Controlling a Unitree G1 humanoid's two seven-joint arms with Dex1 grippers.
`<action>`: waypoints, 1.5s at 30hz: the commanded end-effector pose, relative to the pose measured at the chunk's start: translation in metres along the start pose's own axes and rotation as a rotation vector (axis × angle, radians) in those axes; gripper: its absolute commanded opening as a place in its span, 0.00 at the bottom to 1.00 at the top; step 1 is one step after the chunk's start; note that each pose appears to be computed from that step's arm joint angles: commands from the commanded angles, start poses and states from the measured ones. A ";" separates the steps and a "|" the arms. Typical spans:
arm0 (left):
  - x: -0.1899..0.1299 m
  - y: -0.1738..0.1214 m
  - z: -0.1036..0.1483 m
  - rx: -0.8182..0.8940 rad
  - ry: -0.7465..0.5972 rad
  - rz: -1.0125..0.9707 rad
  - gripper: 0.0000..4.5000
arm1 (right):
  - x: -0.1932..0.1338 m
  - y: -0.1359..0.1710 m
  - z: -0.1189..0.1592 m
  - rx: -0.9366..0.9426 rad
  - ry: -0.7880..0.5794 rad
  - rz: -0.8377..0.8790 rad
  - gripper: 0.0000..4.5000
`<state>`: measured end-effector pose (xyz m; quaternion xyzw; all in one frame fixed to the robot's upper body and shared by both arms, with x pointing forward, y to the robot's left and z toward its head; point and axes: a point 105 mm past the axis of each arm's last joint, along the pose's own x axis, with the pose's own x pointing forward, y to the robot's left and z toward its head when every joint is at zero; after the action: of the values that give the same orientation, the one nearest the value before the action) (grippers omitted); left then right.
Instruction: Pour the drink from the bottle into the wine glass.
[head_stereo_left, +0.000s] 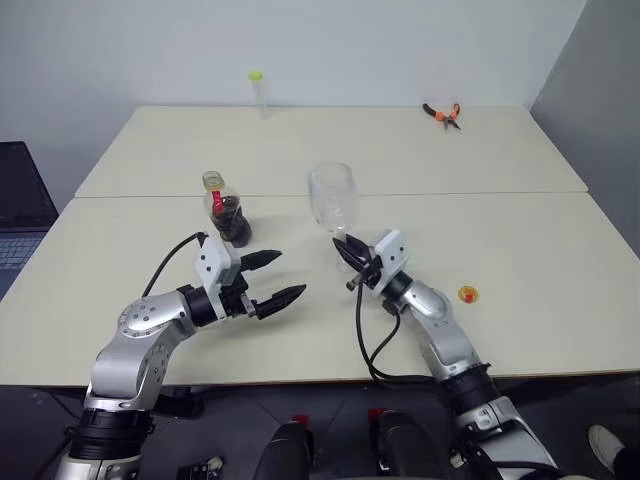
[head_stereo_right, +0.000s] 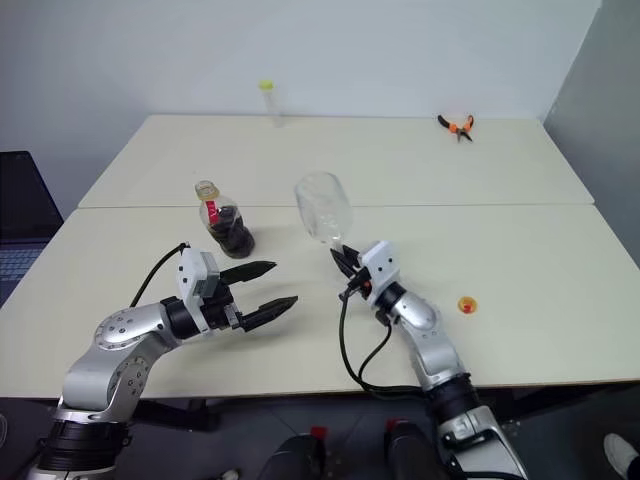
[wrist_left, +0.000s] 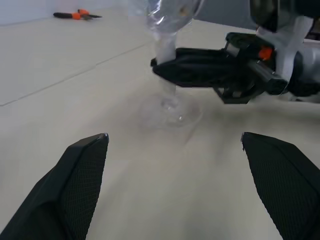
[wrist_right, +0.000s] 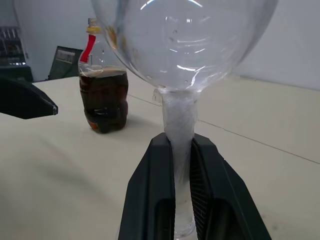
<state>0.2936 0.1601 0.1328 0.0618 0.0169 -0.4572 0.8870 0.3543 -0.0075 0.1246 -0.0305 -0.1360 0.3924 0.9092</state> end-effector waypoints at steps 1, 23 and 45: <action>-0.001 0.000 0.019 0.053 -0.046 -0.002 1.00 | 0.019 -0.003 0.010 -0.063 -0.062 0.006 0.03; 0.004 0.007 0.018 0.076 -0.051 -0.001 1.00 | 0.014 -0.006 -0.018 -0.109 0.012 0.039 0.72; 0.005 0.010 0.013 0.079 -0.055 0.018 1.00 | 0.004 -0.040 -0.033 -0.345 0.294 -0.125 0.94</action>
<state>0.3035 0.1618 0.1383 0.0762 -0.0068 -0.4497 0.8899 0.3922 -0.0241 0.0920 -0.2232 -0.0581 0.3119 0.9217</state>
